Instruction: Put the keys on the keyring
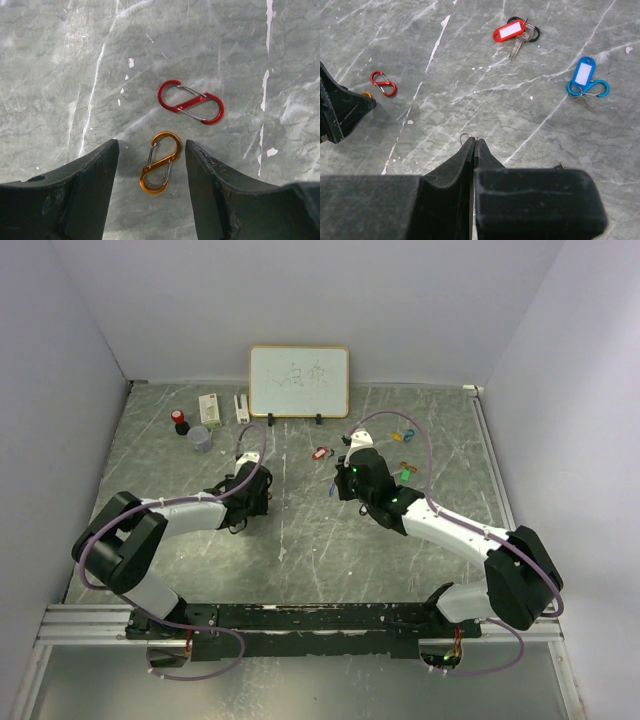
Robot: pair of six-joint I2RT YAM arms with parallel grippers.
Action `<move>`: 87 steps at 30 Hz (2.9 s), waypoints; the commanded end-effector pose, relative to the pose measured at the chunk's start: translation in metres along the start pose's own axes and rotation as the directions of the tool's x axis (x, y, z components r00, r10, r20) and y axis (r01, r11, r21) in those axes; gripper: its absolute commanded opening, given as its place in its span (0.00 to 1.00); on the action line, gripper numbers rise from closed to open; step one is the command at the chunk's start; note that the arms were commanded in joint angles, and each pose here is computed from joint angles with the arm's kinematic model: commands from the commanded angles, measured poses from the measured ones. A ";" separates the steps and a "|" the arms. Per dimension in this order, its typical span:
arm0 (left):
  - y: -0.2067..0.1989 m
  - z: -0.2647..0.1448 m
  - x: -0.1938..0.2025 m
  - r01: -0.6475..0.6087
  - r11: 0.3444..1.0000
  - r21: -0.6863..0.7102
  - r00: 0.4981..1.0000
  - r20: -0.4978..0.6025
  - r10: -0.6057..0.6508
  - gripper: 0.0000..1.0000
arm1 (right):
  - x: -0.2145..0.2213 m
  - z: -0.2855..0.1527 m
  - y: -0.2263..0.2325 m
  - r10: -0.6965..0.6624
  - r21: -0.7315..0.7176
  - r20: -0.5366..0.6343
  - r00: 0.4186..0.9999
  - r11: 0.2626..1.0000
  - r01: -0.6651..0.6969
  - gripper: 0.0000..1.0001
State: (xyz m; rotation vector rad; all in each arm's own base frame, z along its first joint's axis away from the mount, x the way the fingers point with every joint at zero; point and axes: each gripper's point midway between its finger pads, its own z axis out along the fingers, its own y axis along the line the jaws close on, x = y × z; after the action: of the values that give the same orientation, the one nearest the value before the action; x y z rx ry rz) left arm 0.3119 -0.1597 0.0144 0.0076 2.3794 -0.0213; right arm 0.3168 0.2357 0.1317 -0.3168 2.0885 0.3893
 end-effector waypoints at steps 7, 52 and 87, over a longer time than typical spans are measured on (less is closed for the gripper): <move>-0.001 -0.002 0.028 -0.043 0.999 -0.013 0.996 -0.077 0.042 0.58 | -0.006 -0.008 0.000 0.002 0.001 0.029 1.000 1.000 -0.002 0.00; -0.061 -0.044 -0.049 -0.021 0.979 0.202 1.000 0.010 0.020 0.07 | -0.001 0.003 0.030 -0.116 -0.077 0.004 0.993 0.990 0.116 0.00; -0.141 -0.088 -0.076 0.059 0.817 0.573 0.997 0.001 -0.072 0.07 | 0.024 0.021 0.053 -0.170 -0.054 0.046 0.984 0.984 0.172 0.00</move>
State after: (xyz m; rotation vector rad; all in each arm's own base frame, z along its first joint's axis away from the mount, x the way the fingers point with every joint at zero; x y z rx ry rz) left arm 0.3081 -0.2840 0.1115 0.1998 2.3232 -0.6630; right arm 0.3007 0.2903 0.1114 -0.5193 2.0133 0.3608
